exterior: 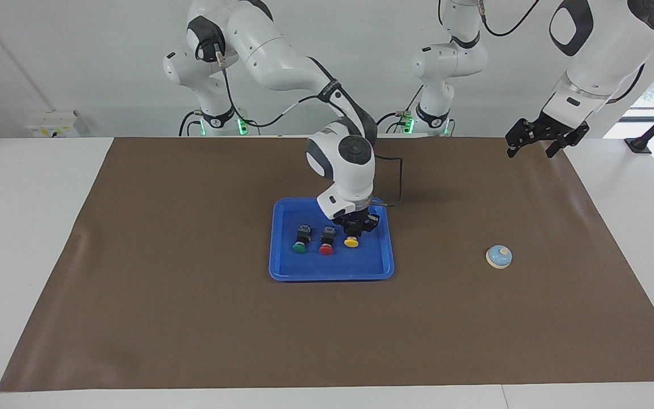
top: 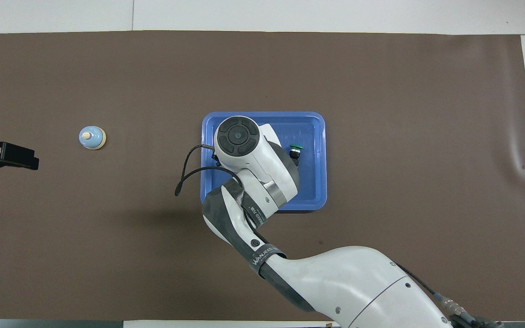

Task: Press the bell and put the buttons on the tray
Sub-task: 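Carry the yellow button into the tray beside the red button, release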

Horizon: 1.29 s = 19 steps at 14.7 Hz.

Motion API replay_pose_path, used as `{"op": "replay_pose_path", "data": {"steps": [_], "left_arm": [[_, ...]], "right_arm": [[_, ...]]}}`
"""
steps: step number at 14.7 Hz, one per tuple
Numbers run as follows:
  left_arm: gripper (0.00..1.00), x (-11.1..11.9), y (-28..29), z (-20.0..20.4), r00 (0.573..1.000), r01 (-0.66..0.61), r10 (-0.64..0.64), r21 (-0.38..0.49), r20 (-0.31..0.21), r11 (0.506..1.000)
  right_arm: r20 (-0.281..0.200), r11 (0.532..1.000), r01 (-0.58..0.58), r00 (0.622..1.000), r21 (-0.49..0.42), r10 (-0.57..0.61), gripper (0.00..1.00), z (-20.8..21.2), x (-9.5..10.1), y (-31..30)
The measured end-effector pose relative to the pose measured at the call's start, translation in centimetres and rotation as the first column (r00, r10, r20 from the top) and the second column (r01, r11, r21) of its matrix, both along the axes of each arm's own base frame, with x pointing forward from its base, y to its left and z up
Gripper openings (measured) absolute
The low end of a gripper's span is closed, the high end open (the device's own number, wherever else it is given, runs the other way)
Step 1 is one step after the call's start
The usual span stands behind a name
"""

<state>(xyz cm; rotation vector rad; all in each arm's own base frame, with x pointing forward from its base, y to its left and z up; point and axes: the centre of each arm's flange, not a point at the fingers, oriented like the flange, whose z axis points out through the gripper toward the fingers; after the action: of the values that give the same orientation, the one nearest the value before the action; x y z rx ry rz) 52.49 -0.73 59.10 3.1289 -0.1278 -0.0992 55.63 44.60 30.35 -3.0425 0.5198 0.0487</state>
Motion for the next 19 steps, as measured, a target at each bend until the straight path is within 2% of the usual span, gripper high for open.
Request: {"op": "replay_pose_path", "data": {"steps": [4,9,10,13,16,19], "left_arm": [[1.0,0.0,0.0,0.0,1.0,0.0,0.0,0.0,0.0,1.0],[1.0,0.0,0.0,0.0,1.0,0.0,0.0,0.0,0.0,1.0],[1.0,0.0,0.0,0.0,1.0,0.0,0.0,0.0,0.0,1.0],[1.0,0.0,0.0,0.0,1.0,0.0,0.0,0.0,0.0,1.0],[1.0,0.0,0.0,0.0,1.0,0.0,0.0,0.0,0.0,1.0],[1.0,0.0,0.0,0.0,1.0,0.0,0.0,0.0,0.0,1.0]], "right_arm": [[0.0,1.0,0.001,1.0,0.0,-0.001,0.49,0.1,0.0,0.0],[-0.003,1.0,0.026,1.0,-0.006,-0.026,0.97,1.4,0.2,-0.5],[-0.005,0.999,0.034,0.999,-0.009,-0.034,1.0,2.3,0.4,-1.0],[0.003,0.997,0.08,0.997,-0.002,-0.08,1.0,6.3,2.0,-4.1],[0.027,0.986,0.164,0.986,0.02,-0.165,1.0,11.6,4.7,-10.1],[0.039,0.985,0.171,0.984,0.026,-0.172,1.0,16.0,6.2,-16.2]]}}
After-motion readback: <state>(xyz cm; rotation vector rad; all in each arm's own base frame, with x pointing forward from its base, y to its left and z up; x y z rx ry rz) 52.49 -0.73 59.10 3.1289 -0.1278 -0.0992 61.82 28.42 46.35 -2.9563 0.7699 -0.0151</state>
